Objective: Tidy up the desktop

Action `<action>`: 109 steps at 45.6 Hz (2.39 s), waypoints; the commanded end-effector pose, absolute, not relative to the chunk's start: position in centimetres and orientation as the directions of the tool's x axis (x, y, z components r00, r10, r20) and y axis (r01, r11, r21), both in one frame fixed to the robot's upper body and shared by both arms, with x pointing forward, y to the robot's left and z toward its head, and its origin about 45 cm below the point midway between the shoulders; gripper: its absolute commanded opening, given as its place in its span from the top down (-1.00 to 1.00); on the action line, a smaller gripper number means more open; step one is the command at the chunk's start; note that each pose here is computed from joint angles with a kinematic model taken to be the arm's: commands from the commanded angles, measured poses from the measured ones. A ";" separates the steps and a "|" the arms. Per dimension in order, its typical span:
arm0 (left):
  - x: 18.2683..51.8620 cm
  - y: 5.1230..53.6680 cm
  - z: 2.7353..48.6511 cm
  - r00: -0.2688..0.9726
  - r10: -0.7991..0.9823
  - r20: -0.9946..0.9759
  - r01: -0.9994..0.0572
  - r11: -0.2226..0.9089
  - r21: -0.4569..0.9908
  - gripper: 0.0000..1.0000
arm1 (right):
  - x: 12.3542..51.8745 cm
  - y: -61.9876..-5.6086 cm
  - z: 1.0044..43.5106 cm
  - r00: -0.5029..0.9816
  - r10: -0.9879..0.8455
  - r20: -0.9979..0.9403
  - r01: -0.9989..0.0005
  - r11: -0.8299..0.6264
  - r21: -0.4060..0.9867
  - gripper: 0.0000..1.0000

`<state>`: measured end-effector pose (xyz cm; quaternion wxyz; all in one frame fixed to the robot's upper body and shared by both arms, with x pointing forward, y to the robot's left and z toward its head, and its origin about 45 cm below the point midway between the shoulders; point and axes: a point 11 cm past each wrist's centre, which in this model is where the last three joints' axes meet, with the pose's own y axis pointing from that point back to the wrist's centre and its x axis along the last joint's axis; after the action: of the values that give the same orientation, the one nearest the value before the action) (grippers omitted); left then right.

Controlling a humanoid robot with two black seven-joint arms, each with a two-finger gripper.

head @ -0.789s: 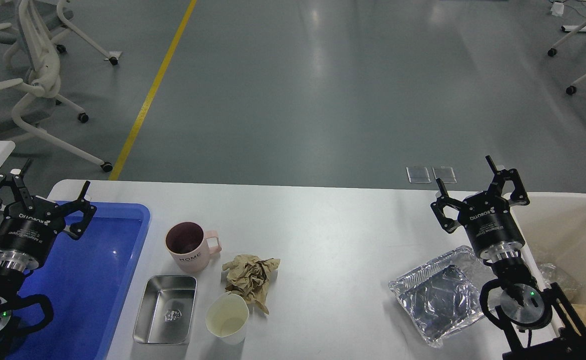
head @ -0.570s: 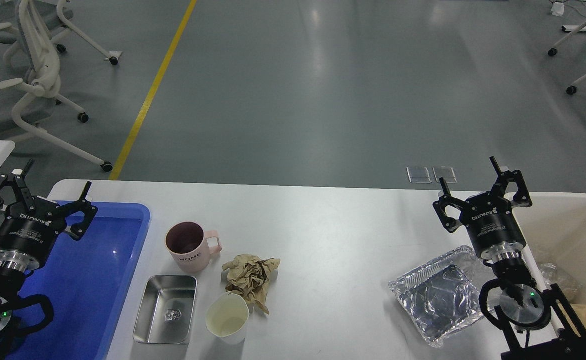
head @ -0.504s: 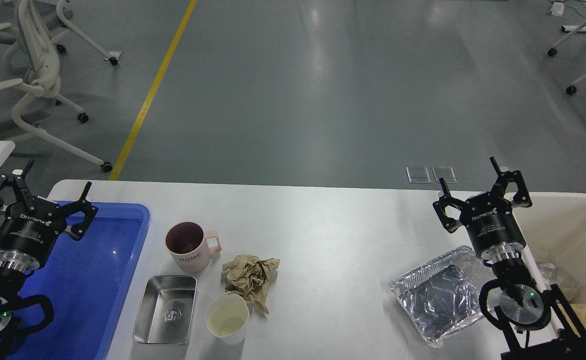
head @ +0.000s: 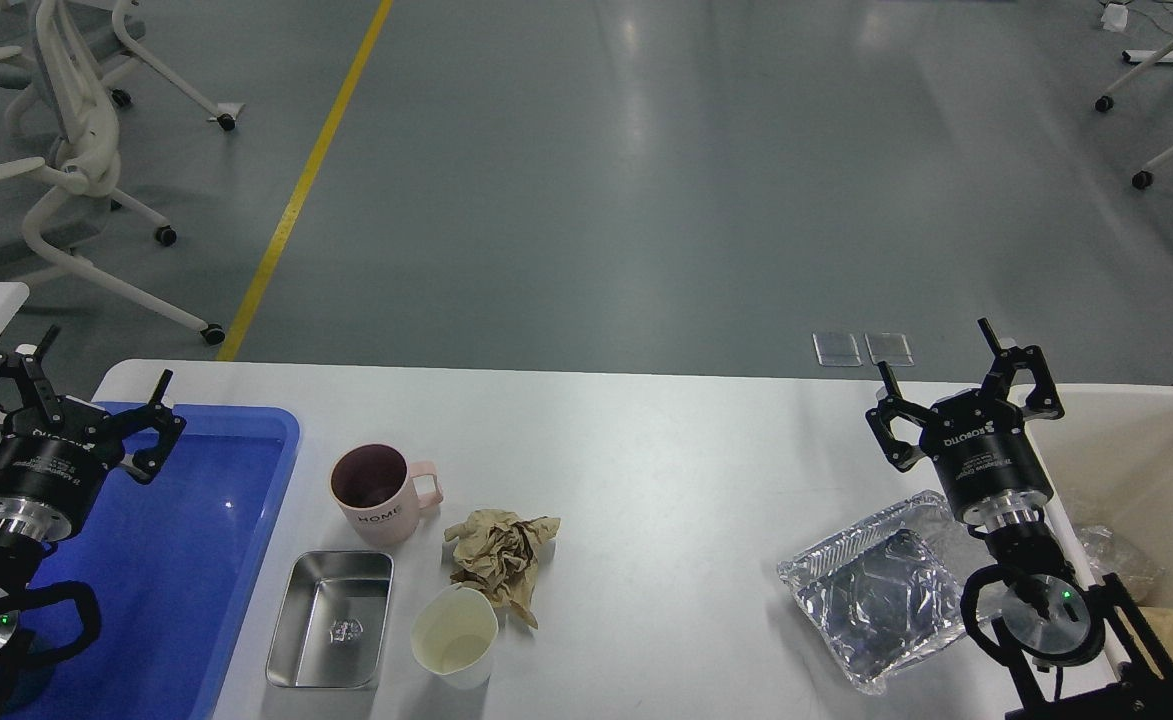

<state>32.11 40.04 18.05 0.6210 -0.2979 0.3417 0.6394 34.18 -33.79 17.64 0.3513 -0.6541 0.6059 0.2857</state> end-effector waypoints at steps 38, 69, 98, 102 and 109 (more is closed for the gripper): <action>32.5 49.1 26.0 0.010 0.996 0.086 -0.946 -0.019 0.325 -0.94 | 34.2 -35.4 18.5 0.123 -0.741 -0.660 -0.992 -0.083 -0.092 -1.00; 30.0 47.3 31.8 0.472 0.666 0.578 -0.824 0.100 0.558 -0.94 | 34.0 -34.8 18.1 0.127 -0.734 -0.668 -0.992 -0.092 -0.087 -1.00; 29.3 41.8 29.4 0.532 0.561 0.633 -0.828 0.191 0.527 -0.94 | 33.3 -35.3 17.5 0.110 -0.741 -0.663 -0.994 -0.087 -0.067 -1.00; 29.1 41.7 28.5 0.543 0.574 0.612 -0.817 0.193 0.543 -0.94 | 33.3 -35.2 17.4 0.111 -0.740 -0.663 -0.994 -0.089 -0.066 -1.00; 28.9 41.7 25.9 0.564 0.610 0.557 -0.790 0.202 0.578 -0.94 | 32.7 -35.4 16.8 0.096 -0.751 -0.653 -0.995 -0.086 -0.046 -1.00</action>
<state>29.06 41.67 27.71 0.7631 0.4379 -0.1274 0.4580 33.09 -35.29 17.24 0.2588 -0.6969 0.6237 0.2416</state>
